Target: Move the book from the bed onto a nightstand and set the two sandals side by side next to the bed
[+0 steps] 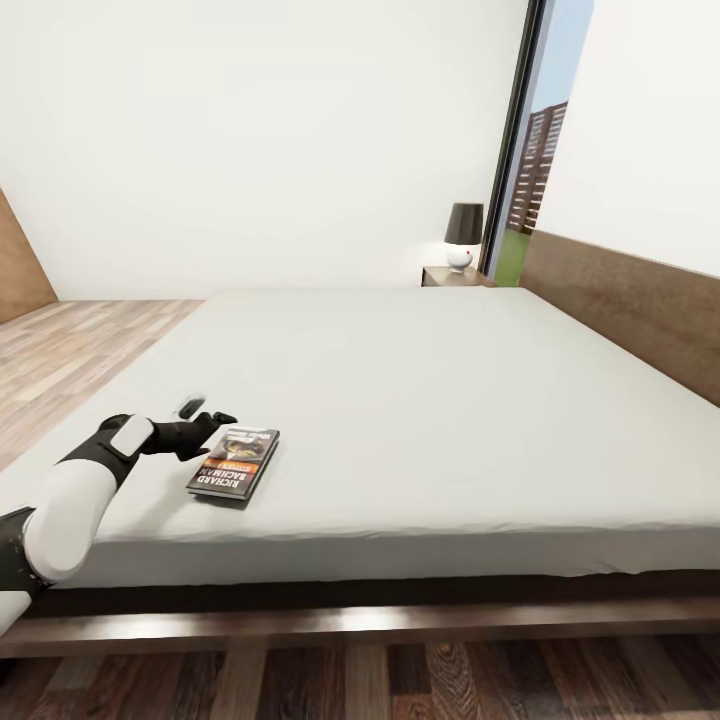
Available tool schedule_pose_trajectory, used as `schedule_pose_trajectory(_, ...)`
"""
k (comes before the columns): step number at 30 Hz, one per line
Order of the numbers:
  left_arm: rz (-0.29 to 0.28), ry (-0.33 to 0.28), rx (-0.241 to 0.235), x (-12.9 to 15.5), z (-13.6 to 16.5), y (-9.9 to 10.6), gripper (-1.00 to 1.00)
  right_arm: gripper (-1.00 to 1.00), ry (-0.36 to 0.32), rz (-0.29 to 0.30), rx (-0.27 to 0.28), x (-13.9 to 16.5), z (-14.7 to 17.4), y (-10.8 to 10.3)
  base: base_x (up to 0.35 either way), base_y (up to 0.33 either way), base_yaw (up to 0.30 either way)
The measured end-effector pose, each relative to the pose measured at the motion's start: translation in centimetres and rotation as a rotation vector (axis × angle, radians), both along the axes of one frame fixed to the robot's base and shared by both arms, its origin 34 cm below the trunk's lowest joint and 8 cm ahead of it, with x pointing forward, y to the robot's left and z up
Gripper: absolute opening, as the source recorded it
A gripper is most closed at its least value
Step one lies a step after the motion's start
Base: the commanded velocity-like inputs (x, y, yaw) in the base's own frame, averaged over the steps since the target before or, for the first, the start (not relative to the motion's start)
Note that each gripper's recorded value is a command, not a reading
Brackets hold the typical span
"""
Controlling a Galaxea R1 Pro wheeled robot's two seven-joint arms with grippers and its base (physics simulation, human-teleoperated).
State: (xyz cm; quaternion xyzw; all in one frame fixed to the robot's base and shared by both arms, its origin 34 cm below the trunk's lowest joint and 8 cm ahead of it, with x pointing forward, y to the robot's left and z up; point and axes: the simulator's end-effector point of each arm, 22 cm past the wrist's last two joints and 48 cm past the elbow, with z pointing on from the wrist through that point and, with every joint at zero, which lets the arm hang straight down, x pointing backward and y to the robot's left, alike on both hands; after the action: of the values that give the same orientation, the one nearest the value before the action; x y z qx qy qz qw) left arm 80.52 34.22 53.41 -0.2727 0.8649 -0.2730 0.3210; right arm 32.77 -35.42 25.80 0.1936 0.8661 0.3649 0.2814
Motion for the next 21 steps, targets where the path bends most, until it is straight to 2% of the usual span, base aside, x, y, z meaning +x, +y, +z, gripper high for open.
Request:
schedule_pose_trajectory(8,0.004,0.0,0.001,-0.04,0.03,0.32,1.0,1.0,0.0,-0.001,0.0,0.01,0.01,-0.02,0.019,0.0,0.0)
schedule_pose_trajectory(21,0.005,0.0,0.002,-0.04,0.05,0.39,1.0,1.0,-0.003,0.0,-0.002,0.04,0.02,-0.02,0.091,0.0,0.0)
